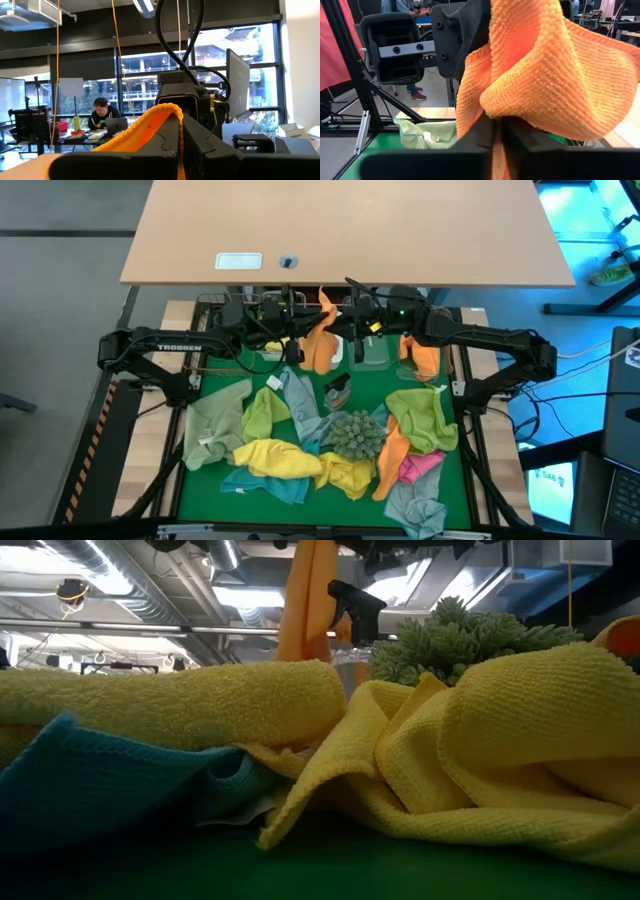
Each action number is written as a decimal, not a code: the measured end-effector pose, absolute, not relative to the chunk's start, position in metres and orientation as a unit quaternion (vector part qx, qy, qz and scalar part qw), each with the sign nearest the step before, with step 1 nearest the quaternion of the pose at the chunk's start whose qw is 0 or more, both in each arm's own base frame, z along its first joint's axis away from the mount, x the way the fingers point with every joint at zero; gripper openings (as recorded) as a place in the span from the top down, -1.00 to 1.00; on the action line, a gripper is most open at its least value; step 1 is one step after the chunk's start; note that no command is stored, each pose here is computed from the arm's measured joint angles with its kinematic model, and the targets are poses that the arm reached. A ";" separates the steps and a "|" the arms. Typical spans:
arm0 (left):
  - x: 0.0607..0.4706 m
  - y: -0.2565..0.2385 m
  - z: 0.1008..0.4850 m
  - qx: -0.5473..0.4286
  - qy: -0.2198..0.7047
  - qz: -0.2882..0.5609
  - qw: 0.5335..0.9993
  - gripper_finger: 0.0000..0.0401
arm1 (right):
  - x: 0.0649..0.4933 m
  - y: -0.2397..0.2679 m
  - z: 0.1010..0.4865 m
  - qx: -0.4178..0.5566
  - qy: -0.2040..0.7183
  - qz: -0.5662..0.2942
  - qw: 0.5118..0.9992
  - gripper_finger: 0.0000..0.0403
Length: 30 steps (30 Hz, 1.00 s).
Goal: Sort microfiber towel by color & place in baskets
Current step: Put the left orange microfiber towel into the right transparent bin
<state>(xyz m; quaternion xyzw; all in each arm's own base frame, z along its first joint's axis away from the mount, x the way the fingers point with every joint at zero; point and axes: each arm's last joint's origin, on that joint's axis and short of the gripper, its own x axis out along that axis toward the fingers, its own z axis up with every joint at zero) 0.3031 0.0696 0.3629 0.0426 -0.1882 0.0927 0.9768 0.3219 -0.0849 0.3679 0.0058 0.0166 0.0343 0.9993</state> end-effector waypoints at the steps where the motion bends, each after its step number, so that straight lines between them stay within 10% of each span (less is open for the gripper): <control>1: 0.303 0.070 0.363 0.043 -0.188 0.093 0.977 1.00 | 0.322 -0.085 0.368 0.005 0.017 0.034 0.999 0.95; 14: 0.303 0.070 0.363 0.043 -0.188 0.093 0.977 0.92 | 0.306 -0.088 0.374 0.011 0.040 0.023 0.999 0.97; 30: 0.306 0.071 0.353 0.020 -0.135 0.091 0.986 0.47 | 0.187 -0.089 0.424 0.002 0.065 -0.165 0.984 0.99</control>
